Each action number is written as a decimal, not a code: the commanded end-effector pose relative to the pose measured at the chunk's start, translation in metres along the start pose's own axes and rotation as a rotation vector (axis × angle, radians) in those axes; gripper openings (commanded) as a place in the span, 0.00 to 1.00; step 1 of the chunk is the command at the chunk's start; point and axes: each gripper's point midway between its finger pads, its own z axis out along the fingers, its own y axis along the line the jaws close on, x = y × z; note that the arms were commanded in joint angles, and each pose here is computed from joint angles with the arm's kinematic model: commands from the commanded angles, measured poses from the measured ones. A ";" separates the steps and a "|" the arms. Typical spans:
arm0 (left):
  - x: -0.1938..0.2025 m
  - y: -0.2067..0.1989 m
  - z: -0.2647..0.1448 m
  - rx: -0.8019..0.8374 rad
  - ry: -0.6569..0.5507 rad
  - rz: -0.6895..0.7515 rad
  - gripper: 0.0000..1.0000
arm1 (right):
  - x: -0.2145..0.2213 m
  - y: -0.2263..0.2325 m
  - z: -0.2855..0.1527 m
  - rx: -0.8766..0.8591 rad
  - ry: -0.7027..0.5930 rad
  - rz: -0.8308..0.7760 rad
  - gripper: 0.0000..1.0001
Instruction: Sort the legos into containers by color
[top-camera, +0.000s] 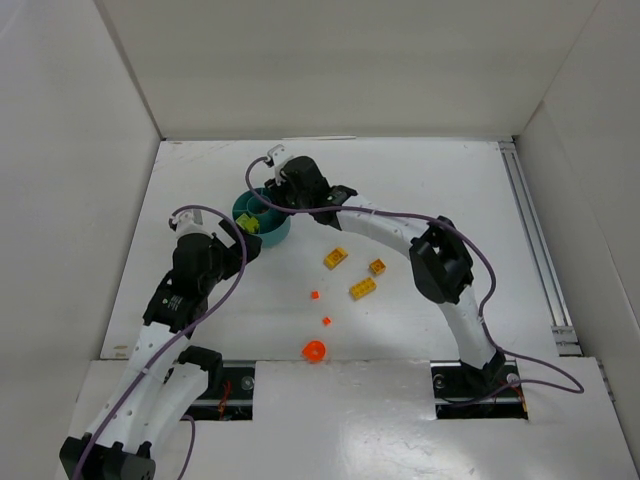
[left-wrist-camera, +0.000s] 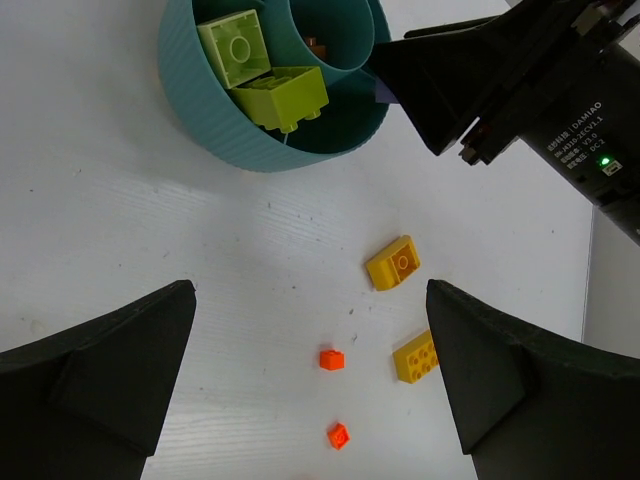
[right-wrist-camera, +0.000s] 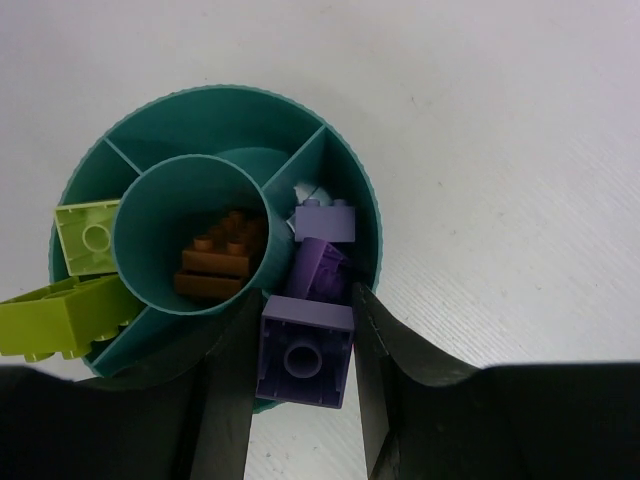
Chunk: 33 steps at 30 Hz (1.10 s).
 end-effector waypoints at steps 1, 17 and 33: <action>-0.015 -0.017 -0.006 0.049 -0.040 0.005 1.00 | -0.056 0.016 -0.007 -0.075 -0.154 0.018 0.06; -0.012 -0.019 -0.005 0.075 -0.037 0.014 1.00 | -0.057 0.009 0.011 -0.071 -0.204 0.124 0.12; -0.011 -0.030 -0.010 0.131 -0.021 0.033 1.00 | -0.060 0.011 0.001 -0.083 -0.221 0.133 0.47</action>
